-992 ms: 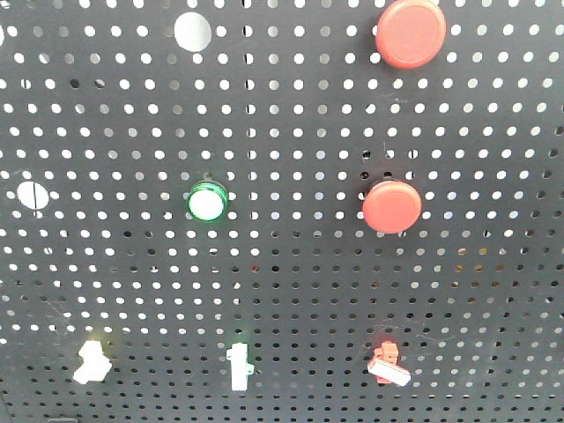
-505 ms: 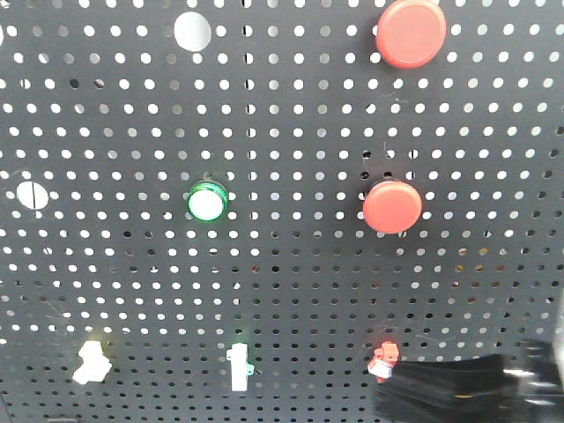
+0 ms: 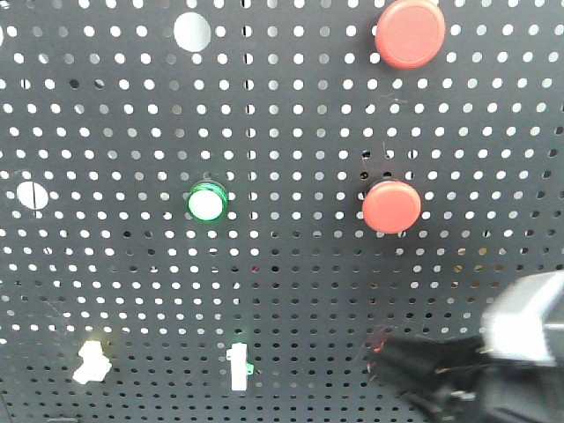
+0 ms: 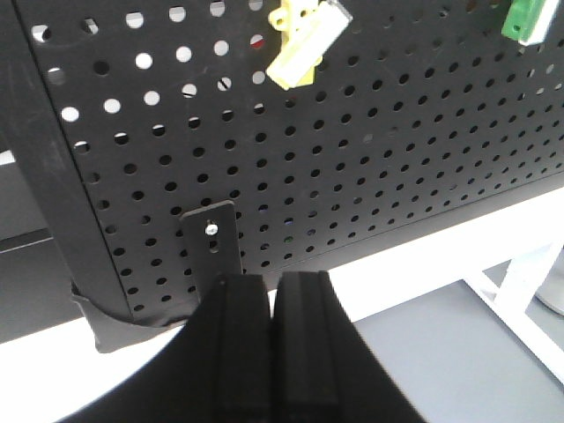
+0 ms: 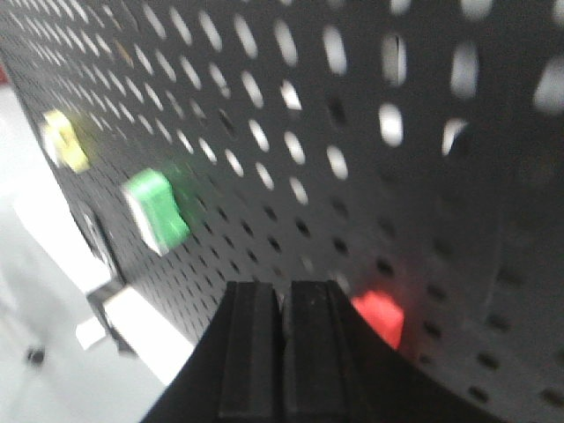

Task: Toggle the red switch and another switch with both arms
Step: 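Flip the red-and-white toggle switch with the right gripper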

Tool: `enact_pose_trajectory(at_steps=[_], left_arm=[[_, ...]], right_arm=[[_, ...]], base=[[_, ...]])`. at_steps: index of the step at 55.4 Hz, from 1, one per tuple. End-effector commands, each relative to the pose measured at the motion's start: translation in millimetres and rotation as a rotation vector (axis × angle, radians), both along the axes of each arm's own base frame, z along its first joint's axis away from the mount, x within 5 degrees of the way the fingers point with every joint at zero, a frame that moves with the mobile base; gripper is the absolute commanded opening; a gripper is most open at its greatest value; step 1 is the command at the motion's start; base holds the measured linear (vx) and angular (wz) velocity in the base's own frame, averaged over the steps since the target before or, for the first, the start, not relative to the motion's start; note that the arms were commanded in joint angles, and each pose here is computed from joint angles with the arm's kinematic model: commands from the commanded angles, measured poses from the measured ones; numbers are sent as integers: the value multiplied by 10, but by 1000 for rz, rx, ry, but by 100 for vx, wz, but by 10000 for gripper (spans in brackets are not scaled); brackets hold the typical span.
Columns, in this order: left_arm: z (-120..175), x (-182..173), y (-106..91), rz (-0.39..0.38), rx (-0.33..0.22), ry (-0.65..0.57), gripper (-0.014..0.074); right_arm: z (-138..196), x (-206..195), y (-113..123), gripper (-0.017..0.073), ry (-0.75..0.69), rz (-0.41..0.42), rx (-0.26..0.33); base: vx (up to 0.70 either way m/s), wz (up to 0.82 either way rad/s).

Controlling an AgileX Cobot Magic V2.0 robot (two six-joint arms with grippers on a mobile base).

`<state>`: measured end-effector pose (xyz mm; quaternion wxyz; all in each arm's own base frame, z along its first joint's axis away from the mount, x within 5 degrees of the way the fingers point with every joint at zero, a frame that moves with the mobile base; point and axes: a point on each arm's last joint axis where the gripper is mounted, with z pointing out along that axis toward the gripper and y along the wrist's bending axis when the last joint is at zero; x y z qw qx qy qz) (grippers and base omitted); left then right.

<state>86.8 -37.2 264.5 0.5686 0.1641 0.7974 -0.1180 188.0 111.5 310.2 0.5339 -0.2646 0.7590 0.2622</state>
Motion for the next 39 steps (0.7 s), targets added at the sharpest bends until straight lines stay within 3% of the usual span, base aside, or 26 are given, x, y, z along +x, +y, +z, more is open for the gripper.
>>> enact_pose_trajectory(at_steps=[1, 20, 22, 31, 39], left_arm=[[165, 26, -5, 7, -46, -100, 3], [166, 27, -4, 7, -38, -106, 3], [166, 27, -4, 7, -38, -106, 3], [167, 27, -3, 6, -35, -108, 3], [167, 27, -3, 5, -31, -110, 3]], right_arm=[[33, 63, 54, -6, 14, 26, 25], [-157, 122, 109, -6, 118, 71, -35], [-149, 63, 120, -6, 129, 117, -46], [-63, -82, 110, -6, 109, 184, -55], [60, -250, 25, -6, 41, 165, -53]], base=[[0, 0], [0, 0], [0, 0], [0, 0], [0, 0]])
